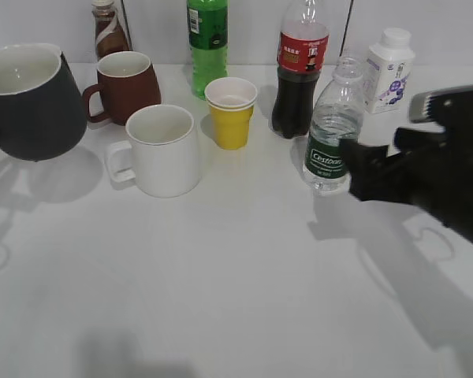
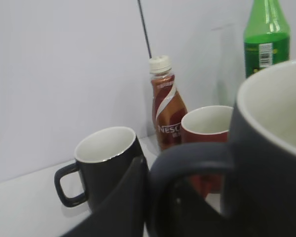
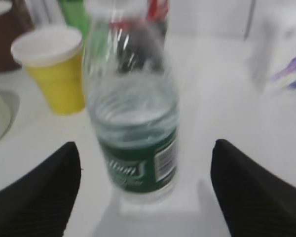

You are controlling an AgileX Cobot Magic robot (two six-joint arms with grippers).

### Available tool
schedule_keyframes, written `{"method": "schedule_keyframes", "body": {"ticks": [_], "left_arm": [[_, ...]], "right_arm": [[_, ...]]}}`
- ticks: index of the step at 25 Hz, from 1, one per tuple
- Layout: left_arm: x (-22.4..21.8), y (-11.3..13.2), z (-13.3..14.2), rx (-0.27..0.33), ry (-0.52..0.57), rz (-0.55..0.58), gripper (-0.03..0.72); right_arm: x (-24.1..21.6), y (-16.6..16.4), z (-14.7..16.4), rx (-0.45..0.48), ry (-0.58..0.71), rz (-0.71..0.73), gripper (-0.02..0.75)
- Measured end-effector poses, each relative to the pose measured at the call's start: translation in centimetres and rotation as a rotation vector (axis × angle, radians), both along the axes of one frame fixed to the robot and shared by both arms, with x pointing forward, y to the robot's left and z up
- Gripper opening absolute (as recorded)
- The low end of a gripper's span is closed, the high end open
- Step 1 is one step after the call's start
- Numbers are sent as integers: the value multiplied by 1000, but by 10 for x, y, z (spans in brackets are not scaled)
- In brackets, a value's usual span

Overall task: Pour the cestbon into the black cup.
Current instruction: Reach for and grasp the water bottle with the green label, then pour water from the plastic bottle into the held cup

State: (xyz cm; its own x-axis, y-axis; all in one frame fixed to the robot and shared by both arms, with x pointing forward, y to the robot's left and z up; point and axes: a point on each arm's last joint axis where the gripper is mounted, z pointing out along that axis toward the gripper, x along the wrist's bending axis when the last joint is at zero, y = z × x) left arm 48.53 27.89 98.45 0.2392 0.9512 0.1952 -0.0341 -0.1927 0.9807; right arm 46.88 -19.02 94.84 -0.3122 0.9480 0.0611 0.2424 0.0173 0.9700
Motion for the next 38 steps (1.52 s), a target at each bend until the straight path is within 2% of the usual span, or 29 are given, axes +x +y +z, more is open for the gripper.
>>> {"method": "schedule_keyframes", "body": {"ticks": [5, 9, 10, 12, 13, 16, 20, 23, 24, 27, 30, 35, 38], "left_arm": [[-3, -1, 1, 28, 27, -14, 43], [-4, -10, -3, 41, 70, -45, 43], [-5, -15, -4, 46, 82, -65, 43], [-7, -27, -6, 59, 106, -113, 43], [-10, -34, -6, 67, 118, -141, 43], [-18, -56, -3, 85, 122, -236, 43], [-32, -85, 0, 90, 108, -369, 43], [-41, -101, -3, 109, 133, -439, 43], [-43, -105, -4, 121, 148, -457, 43], [-44, -116, -3, 149, 179, -491, 43], [-42, -125, 6, 142, 155, -510, 43], [-37, -126, 11, 70, 174, -477, 43], [-37, -125, 9, 75, 197, -470, 43]], "right_arm": [[22, 16, -28, 5, 77, 37, 620], [50, 32, -36, 15, 62, 38, 617], [56, 35, -38, 21, 58, 30, 603], [68, 39, -39, 37, 50, 6, 503], [70, 39, -39, 38, 48, -3, 477], [70, 39, -38, -2, 37, 5, 477], [61, 50, -23, -123, -4, 198, 477], [46, 63, 9, -226, -120, 371, 477], [40, 68, 20, -290, -159, 420, 477], [32, 76, 49, -461, -254, 490, 477], [30, 81, 66, -620, -356, 532, 477], [32, 83, 72, -873, -508, 581, 477], [32, 83, 72, -970, -555, 602, 477]]}}
